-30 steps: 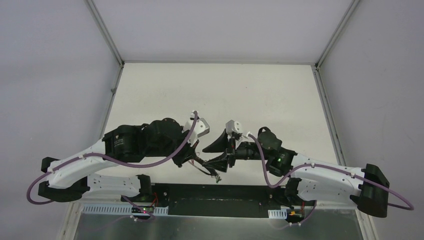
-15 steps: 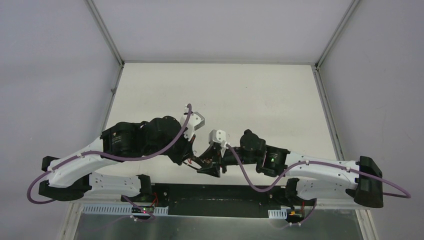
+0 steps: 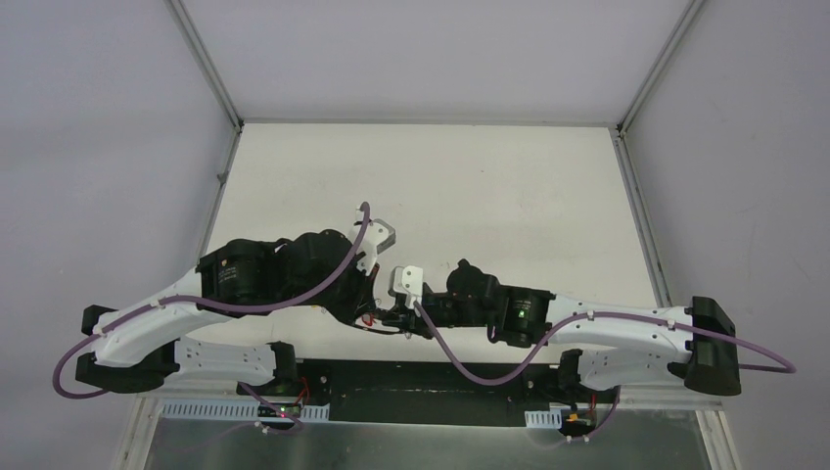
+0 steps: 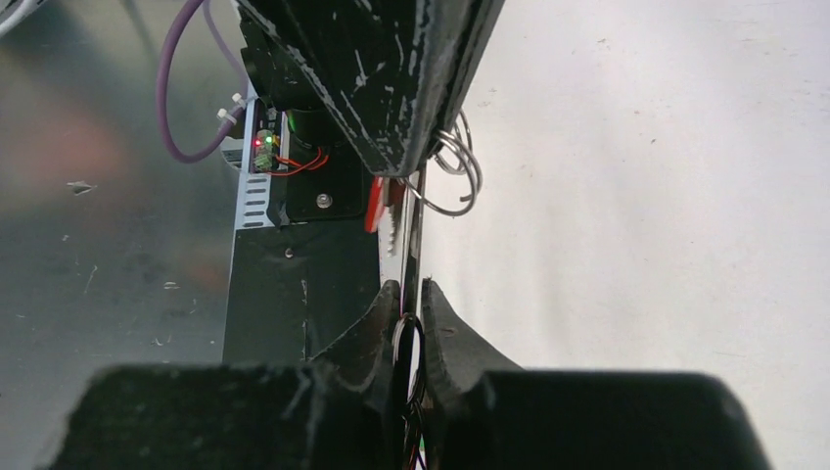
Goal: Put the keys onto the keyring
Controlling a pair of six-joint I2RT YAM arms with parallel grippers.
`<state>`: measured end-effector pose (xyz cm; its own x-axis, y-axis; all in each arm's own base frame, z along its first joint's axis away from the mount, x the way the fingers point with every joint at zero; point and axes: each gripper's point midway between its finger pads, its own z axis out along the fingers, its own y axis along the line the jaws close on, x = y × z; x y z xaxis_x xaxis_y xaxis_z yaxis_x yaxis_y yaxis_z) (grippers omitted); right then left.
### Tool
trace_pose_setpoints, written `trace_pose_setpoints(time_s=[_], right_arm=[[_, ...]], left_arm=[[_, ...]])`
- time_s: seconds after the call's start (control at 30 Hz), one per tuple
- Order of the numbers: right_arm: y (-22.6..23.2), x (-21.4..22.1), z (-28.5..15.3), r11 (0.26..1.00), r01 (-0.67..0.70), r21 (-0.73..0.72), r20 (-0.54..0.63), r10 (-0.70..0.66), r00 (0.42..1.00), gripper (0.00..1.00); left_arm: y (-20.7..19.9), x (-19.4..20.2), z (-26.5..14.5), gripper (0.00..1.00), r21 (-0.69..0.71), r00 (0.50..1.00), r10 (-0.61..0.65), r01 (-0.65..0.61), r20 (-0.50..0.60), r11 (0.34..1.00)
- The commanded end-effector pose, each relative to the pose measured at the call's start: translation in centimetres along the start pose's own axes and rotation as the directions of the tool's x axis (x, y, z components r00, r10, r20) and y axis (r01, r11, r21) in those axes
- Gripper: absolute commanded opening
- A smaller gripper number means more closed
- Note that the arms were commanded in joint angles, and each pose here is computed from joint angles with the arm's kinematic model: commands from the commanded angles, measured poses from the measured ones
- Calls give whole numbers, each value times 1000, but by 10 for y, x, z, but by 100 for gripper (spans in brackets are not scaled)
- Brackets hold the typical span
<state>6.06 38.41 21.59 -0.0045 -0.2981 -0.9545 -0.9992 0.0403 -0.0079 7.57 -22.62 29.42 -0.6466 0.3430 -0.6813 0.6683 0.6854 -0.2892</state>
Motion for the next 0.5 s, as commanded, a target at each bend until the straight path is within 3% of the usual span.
trace_pose_setpoints(time_s=[0.0,0.47], right_arm=[[-4,-25,-5,999,45,29,41,-46,998,0],[-13,-22,-3,991,75,114,-55,-69,996,0]], left_arm=[[-1,-16,-10,0,6,996,-57,56,72,998],[-1,-5,-4,0,-32,996,-89,88,-13,996]])
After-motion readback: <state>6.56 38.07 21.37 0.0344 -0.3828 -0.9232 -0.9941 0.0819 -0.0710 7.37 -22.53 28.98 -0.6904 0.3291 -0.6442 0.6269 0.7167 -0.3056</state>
